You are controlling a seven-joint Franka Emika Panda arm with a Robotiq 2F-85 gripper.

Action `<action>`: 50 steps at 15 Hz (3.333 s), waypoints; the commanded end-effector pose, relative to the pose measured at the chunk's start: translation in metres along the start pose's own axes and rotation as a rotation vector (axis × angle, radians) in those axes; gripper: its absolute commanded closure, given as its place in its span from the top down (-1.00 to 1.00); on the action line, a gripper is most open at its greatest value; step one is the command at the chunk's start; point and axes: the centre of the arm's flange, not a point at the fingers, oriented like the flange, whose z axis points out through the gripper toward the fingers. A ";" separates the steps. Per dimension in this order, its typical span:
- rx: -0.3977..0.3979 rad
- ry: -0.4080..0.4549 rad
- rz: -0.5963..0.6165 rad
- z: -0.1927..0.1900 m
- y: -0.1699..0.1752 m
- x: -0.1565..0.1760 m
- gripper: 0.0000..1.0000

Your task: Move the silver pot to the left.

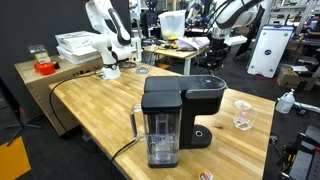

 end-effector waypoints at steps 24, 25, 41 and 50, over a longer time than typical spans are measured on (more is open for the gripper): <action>0.015 -0.102 0.075 0.119 0.036 0.067 1.00; 0.015 -0.102 0.075 0.119 0.036 0.067 1.00; 0.017 -0.203 0.085 0.187 0.037 0.099 1.00; -0.003 -0.287 0.134 0.212 0.058 0.103 0.95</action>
